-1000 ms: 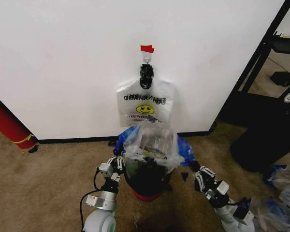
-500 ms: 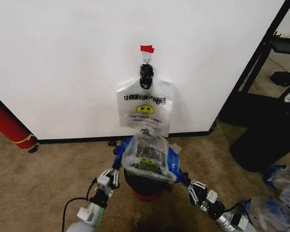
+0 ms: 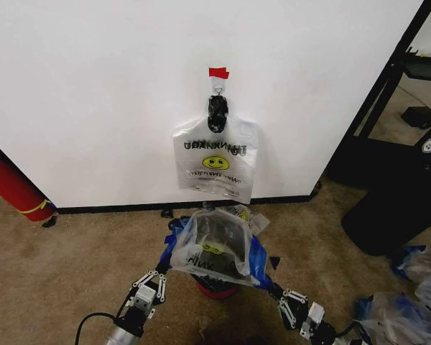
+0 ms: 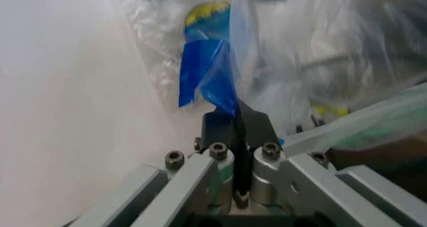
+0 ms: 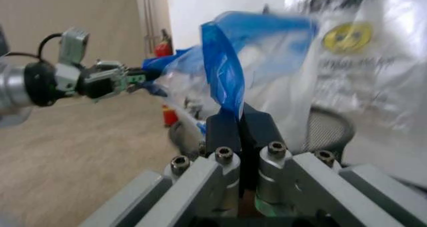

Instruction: Pick up the garbage bag from the wall and place it over the trash bin.

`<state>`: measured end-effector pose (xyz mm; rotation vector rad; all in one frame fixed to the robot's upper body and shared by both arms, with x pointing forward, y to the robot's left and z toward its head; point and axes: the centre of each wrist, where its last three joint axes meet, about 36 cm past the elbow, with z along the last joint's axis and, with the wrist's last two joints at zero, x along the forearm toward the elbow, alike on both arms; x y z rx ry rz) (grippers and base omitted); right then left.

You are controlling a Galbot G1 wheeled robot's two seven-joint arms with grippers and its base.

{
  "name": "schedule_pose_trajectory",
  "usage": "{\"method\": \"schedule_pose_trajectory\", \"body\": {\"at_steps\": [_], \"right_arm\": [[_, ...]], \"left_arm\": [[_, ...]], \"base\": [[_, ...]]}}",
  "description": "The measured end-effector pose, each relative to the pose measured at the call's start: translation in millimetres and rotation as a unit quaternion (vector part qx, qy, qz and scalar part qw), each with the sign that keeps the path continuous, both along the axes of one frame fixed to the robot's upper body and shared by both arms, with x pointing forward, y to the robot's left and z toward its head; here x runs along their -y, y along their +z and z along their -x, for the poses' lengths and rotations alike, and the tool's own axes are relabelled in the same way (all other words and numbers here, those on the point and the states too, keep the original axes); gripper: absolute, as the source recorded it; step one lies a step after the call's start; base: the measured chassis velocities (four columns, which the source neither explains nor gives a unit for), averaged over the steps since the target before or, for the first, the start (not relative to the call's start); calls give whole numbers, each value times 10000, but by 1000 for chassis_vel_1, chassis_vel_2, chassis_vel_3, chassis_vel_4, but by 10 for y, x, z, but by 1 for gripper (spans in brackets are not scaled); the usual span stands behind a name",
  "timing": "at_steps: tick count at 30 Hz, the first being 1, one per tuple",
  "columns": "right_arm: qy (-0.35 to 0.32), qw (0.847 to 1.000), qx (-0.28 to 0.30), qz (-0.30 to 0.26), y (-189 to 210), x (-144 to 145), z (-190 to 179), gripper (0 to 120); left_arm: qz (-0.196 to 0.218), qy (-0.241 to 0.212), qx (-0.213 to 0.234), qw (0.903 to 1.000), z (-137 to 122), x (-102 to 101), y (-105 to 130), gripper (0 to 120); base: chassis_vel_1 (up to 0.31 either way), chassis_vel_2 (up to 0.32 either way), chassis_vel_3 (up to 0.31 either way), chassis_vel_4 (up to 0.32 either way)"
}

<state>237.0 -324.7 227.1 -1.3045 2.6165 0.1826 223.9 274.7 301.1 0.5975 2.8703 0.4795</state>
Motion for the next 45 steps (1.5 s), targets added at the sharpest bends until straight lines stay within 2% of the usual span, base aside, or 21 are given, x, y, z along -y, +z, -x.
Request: {"method": "schedule_pose_trajectory", "body": {"at_steps": [13, 18, 20, 22, 27, 29, 45], "right_arm": [[-100, 9996, -193, 162, -371, 69, 27, 0], [-182, 9994, -250, 143, -454, 44, 14, 0], [-412, 9987, -267, 95, -508, 8, -5, 0], [-823, 9961, -301, -16, -560, -65, -22, 0], [-1200, 9917, -394, -230, -602, -160, -29, 0], [-1518, 9858, -528, -497, -654, -258, -17, 0], [-2170, 9609, -1028, -1383, -758, -683, -203, 0]], "left_arm": [[-360, 10, -395, 9986, 125, -87, -362, 0], [-470, 59, -473, 9978, 97, -120, -466, 0], [-462, 119, -473, 9977, 29, -102, -529, 0], [-417, 180, -447, 9980, -63, -57, -564, 0], [-401, 200, -443, 9980, -140, -21, -581, 0], [-474, 128, -495, 9976, -192, -35, -595, 0], [-730, -244, -631, 9950, -208, -134, -603, 0]], "base": [[0, 0, 0, 0], [0, 0, 0, 0], [0, 0, 0, 0], [0, 0, 0, 0], [0, 0, 0, 0], [0, 0, 0, 0], [0, 0, 0, 0]]}}
